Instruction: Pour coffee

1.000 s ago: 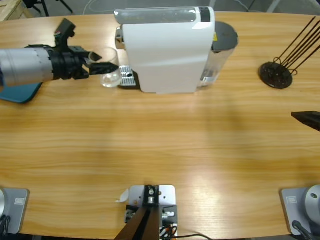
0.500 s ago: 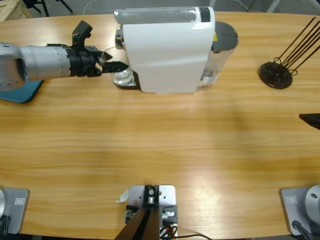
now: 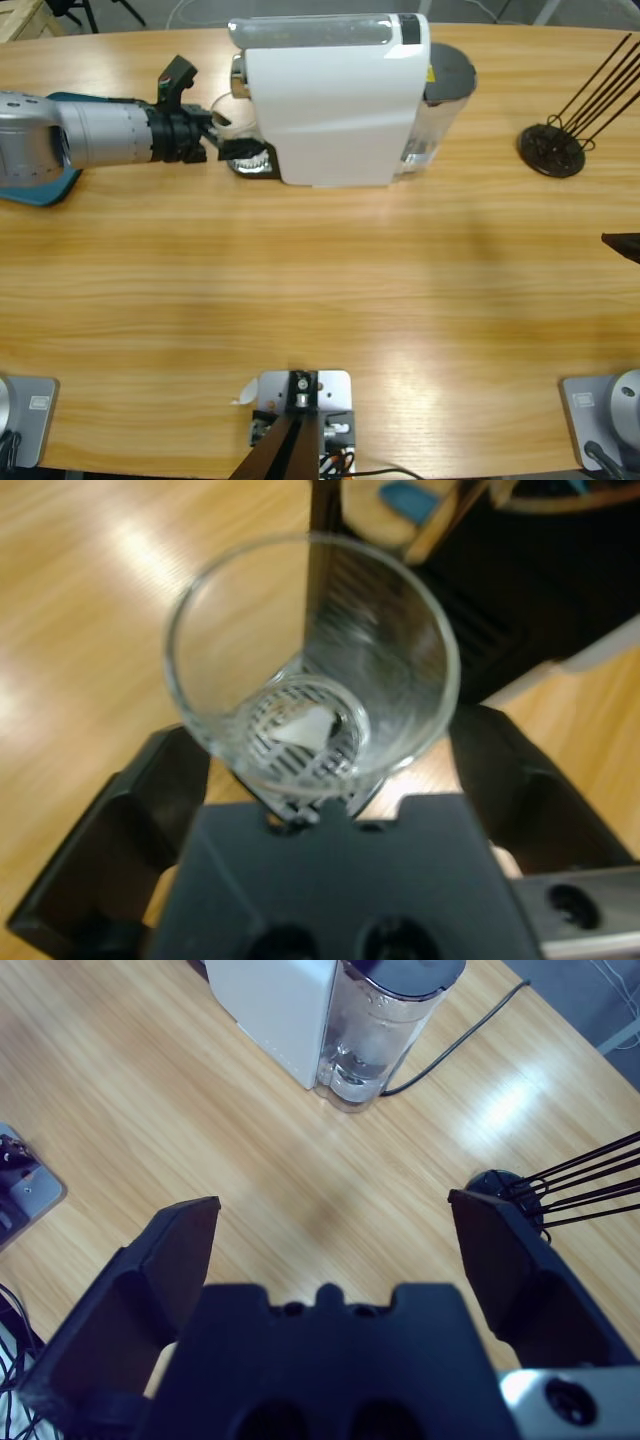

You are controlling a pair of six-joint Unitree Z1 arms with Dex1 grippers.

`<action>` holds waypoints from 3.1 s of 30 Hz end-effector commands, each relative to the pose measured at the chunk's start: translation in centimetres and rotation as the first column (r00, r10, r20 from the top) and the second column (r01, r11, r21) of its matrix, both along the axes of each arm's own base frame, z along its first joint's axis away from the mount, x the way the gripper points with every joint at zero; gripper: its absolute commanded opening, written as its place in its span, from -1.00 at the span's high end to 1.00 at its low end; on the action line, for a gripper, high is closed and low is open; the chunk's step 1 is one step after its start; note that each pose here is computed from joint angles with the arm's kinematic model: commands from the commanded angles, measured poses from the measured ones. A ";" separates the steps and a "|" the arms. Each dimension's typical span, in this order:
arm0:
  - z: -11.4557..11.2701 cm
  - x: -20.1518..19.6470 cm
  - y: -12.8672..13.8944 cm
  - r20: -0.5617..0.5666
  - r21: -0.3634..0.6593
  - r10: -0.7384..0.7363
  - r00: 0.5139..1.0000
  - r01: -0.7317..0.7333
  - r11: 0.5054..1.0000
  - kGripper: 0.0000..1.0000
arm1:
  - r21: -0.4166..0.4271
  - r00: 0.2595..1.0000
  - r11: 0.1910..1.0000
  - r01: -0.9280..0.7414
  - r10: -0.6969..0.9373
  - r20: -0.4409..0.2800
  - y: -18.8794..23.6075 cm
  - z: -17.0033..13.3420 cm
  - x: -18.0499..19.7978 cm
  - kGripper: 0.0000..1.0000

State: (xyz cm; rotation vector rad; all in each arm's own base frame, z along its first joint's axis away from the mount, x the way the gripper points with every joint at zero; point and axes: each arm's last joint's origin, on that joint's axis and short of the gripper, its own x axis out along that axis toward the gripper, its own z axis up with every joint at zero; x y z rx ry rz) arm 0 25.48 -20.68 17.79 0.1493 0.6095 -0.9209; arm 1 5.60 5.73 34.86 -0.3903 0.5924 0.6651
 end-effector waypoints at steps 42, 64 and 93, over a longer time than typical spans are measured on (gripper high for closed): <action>16.9 -16.6 14.7 0.065 0.177 0.368 0.928 -0.373 0.911 -0.95 | -0.100 0.902 0.989 0.112 -0.143 -0.408 9.0 6.4 21.9 1.00; 15.4 -13.9 12.3 -0.141 0.214 0.345 0.928 -0.312 0.926 -0.87 | -0.141 0.890 0.988 0.071 -0.126 -0.438 14.7 6.6 28.9 1.00; 15.1 -13.7 12.1 -0.153 0.220 0.339 0.928 -0.303 0.927 -0.86 | -0.246 0.890 0.969 0.021 -0.131 -0.437 18.7 4.5 29.8 1.00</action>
